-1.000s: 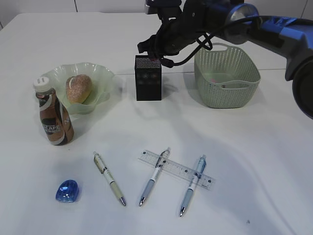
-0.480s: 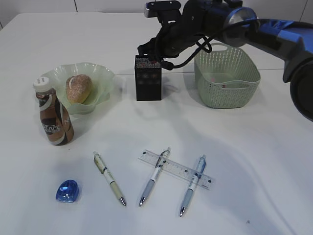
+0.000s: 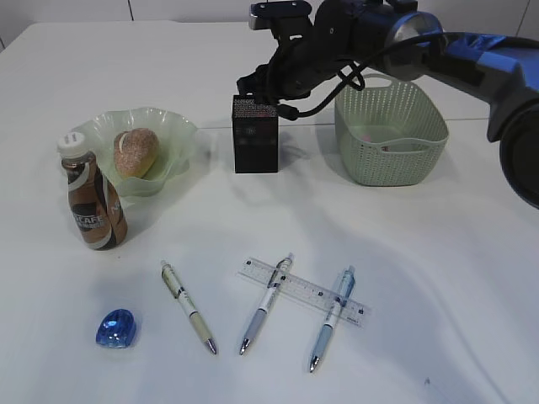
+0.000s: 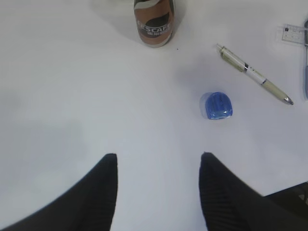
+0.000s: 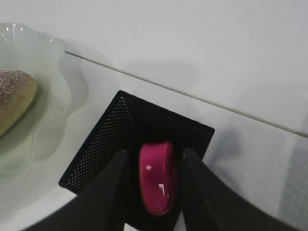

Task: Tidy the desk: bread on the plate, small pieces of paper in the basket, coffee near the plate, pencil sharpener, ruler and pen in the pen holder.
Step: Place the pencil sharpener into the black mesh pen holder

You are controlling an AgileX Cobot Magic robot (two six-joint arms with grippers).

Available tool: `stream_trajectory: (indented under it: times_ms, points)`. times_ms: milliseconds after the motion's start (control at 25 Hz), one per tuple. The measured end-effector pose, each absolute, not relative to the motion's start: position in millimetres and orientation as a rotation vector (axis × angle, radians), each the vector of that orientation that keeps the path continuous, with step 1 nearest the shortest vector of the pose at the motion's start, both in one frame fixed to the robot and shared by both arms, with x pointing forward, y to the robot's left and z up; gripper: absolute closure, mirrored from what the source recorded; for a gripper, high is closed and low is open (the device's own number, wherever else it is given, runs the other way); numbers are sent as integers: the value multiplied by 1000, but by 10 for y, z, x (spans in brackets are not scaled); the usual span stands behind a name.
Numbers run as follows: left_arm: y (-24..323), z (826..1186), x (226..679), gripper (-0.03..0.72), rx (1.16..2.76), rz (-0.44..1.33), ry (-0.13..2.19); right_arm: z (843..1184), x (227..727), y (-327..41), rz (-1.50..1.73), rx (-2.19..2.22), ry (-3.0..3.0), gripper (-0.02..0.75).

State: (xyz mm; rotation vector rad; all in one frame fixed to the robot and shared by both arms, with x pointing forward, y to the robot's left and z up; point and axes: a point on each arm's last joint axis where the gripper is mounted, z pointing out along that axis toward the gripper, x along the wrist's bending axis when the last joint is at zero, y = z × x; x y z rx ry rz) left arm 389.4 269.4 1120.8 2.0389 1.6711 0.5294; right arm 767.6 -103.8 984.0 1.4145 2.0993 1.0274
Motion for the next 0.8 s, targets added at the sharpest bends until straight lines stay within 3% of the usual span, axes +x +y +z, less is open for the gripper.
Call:
stream_trajectory:
  times_ms: [200,480,800]
  points:
    - [2694,11208,3894,300,2039,529,1671,9840,7676,-1038,1027,1414,2099,346]
    - [2694,11208,3894,300,2037,529,1673,9871,7666,-1040,1027,1414,2101,329]
    - [2693,11207,3885,248,2003,504,1717,10436,7487,-1109,1009,1407,2151,328]
